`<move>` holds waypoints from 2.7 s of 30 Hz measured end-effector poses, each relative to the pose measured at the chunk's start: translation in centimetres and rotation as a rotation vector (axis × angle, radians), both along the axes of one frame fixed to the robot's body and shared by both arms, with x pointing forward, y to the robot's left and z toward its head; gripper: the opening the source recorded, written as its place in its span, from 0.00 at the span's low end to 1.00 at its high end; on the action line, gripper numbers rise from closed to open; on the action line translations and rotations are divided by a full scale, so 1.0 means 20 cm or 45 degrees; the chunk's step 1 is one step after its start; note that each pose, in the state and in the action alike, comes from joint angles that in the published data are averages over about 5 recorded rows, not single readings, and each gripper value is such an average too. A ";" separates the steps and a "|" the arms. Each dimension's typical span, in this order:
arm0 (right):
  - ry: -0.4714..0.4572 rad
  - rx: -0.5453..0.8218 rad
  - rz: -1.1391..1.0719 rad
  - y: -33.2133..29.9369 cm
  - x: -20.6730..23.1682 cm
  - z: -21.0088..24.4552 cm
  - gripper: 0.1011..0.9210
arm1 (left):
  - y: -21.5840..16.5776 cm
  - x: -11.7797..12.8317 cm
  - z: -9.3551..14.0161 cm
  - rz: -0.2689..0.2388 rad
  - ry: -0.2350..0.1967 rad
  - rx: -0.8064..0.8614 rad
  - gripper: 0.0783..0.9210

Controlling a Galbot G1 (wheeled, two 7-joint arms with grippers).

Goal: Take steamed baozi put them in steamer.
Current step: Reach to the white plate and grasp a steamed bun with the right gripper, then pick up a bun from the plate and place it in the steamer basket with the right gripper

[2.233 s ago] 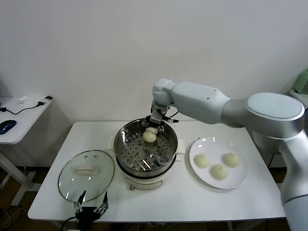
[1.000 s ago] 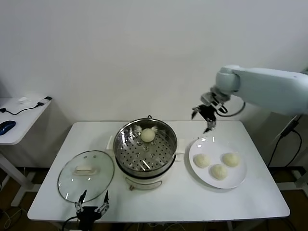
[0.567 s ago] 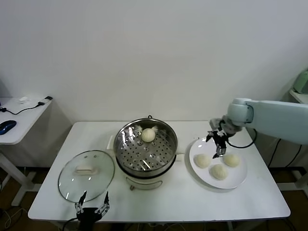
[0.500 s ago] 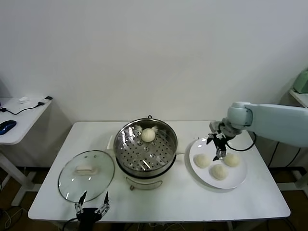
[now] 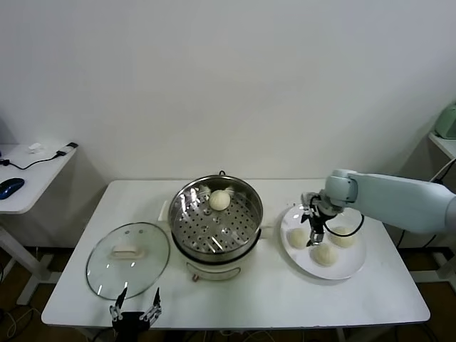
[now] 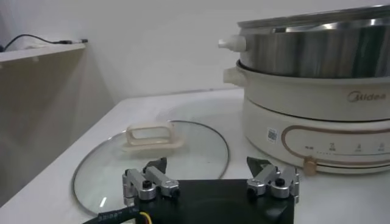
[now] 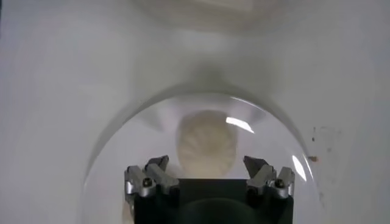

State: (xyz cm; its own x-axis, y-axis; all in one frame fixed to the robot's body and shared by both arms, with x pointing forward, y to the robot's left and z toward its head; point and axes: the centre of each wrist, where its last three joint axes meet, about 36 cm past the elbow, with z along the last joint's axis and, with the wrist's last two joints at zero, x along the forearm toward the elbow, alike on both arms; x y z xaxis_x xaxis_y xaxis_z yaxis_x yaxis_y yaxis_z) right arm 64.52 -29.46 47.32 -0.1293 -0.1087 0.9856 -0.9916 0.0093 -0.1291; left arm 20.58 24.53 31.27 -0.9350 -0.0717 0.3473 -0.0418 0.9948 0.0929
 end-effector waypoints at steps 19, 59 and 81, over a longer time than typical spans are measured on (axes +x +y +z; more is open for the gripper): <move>0.008 0.000 -0.015 0.03 0.02 -0.05 0.58 | -0.01 0.00 0.00 0.006 0.000 -0.002 0.88; -0.144 0.191 0.249 1.45 -0.10 0.92 0.58 | -0.02 0.04 0.01 -0.047 -0.034 0.021 0.88; -0.125 0.164 0.272 1.72 -0.08 0.56 0.73 | -0.03 0.04 -0.01 -0.063 -0.019 0.017 0.88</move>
State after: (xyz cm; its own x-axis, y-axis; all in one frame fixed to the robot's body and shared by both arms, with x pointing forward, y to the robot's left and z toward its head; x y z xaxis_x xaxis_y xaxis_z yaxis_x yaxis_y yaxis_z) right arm 63.01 4.87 58.62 -0.1845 -0.2678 0.9457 -0.9555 -0.1765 -0.2364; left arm 21.47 23.96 31.16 -0.9425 -0.0297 0.3327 0.0059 0.9944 0.1056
